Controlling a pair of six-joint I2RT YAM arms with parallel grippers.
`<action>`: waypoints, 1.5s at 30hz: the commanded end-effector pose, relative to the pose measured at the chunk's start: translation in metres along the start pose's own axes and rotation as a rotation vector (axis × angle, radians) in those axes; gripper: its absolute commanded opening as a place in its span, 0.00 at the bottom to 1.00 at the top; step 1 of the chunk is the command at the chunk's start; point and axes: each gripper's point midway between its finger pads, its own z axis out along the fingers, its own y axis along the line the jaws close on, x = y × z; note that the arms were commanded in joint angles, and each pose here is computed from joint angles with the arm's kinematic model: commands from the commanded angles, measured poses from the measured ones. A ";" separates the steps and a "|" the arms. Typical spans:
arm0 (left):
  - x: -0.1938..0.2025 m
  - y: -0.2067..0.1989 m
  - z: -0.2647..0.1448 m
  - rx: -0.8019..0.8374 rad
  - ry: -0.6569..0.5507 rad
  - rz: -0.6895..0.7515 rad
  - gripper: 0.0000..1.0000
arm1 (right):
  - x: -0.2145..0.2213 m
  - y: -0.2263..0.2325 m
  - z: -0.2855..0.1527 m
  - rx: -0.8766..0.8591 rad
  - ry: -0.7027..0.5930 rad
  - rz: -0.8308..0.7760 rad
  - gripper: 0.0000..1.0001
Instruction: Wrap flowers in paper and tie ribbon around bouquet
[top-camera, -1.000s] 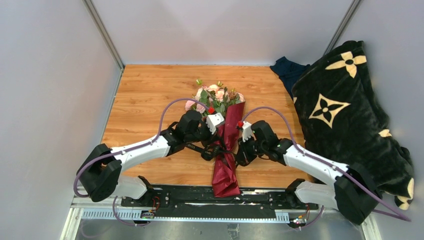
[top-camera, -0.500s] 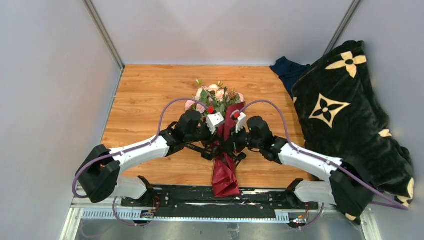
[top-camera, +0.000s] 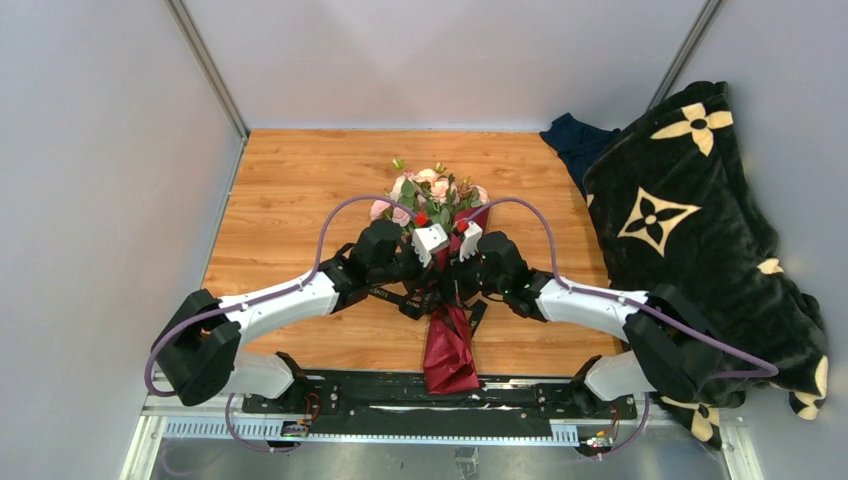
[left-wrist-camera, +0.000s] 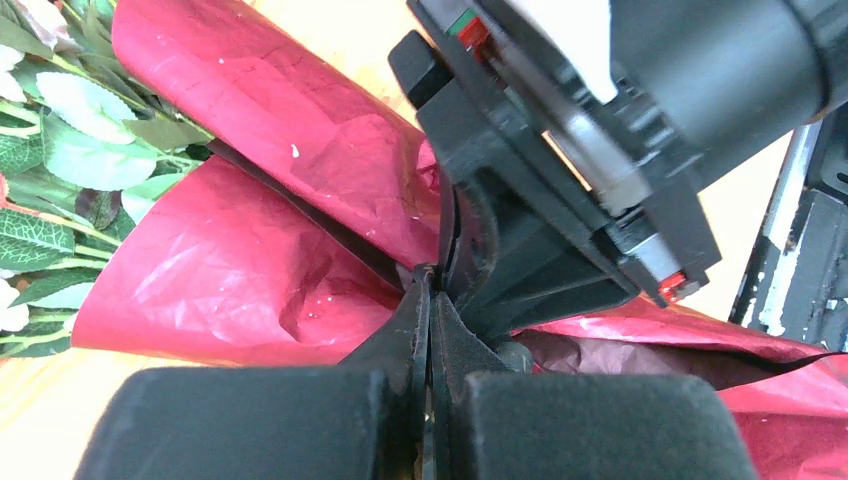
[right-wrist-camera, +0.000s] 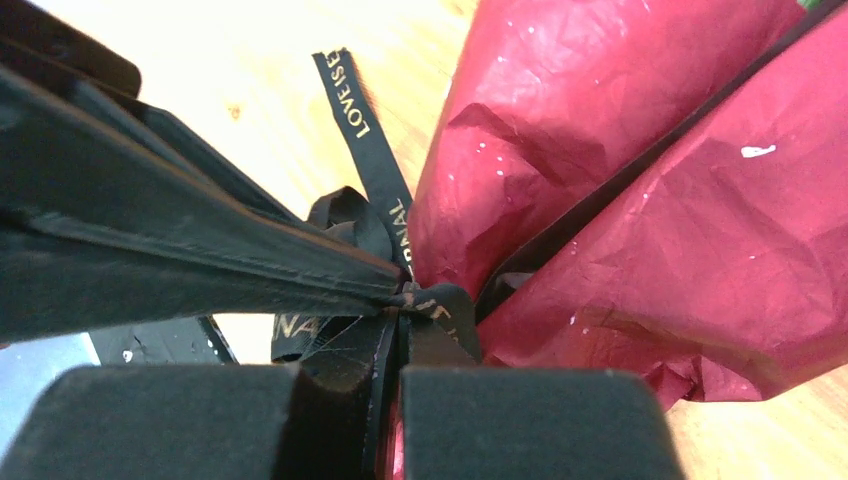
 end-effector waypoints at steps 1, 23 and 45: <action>-0.013 -0.008 -0.001 0.034 -0.056 0.003 0.00 | -0.018 -0.003 0.008 0.037 -0.074 0.034 0.00; 0.049 -0.032 0.013 0.161 0.018 0.245 0.06 | 0.005 -0.019 -0.001 0.064 0.016 0.149 0.14; 0.042 -0.025 0.014 0.182 -0.031 0.596 0.13 | -0.045 0.003 -0.032 -0.061 0.194 -0.081 0.26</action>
